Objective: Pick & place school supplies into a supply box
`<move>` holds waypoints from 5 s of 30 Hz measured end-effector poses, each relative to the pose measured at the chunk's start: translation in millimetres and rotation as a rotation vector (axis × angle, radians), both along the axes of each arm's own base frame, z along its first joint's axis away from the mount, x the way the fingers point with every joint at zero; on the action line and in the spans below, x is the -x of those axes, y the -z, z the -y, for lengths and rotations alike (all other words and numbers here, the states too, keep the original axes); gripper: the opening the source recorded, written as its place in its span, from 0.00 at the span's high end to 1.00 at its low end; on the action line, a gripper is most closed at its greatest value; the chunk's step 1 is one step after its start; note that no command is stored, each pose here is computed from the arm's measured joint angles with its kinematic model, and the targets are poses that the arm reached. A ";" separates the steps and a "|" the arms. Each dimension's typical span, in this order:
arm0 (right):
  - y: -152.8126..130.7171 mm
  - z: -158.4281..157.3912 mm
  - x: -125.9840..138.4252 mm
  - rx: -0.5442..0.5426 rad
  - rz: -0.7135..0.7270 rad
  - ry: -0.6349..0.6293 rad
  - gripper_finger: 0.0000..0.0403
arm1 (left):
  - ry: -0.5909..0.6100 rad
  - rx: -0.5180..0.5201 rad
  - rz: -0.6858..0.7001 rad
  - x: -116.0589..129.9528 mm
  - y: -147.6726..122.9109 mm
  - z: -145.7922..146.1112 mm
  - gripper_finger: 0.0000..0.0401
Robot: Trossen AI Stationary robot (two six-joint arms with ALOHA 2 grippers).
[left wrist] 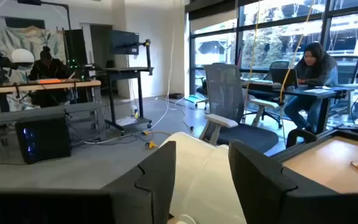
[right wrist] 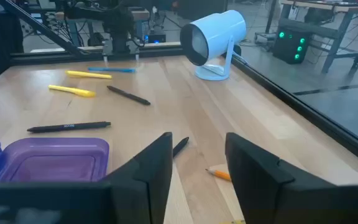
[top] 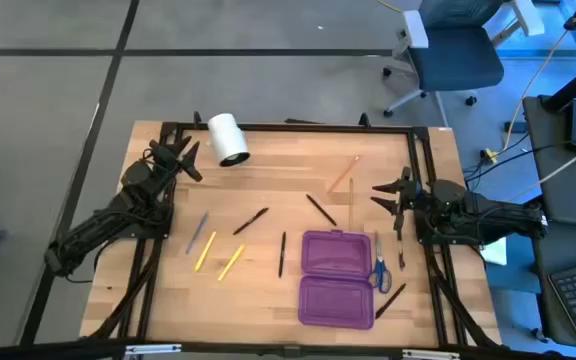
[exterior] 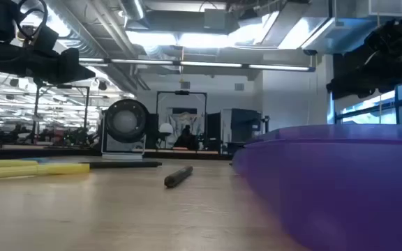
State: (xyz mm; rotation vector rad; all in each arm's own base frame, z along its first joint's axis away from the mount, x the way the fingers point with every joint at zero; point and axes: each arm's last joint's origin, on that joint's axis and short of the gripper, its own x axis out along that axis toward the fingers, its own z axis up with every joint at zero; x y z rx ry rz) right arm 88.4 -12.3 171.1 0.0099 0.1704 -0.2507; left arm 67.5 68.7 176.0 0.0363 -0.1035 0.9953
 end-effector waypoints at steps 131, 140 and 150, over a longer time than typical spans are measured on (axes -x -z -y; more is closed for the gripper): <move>-16.1 -97.8 -55.7 -1.160 -1.087 0.924 0.62 | 0.000 0.002 0.003 0.0 0.0 0.0 0.64; 19.3 -104.6 -46.4 -1.158 -1.078 0.980 0.62 | 0.003 0.016 0.025 0.0 -0.1 0.0 0.64; 41.3 -102.4 -43.3 -1.130 -1.090 0.967 0.64 | 0.012 0.058 0.090 0.0 -0.1 0.0 0.64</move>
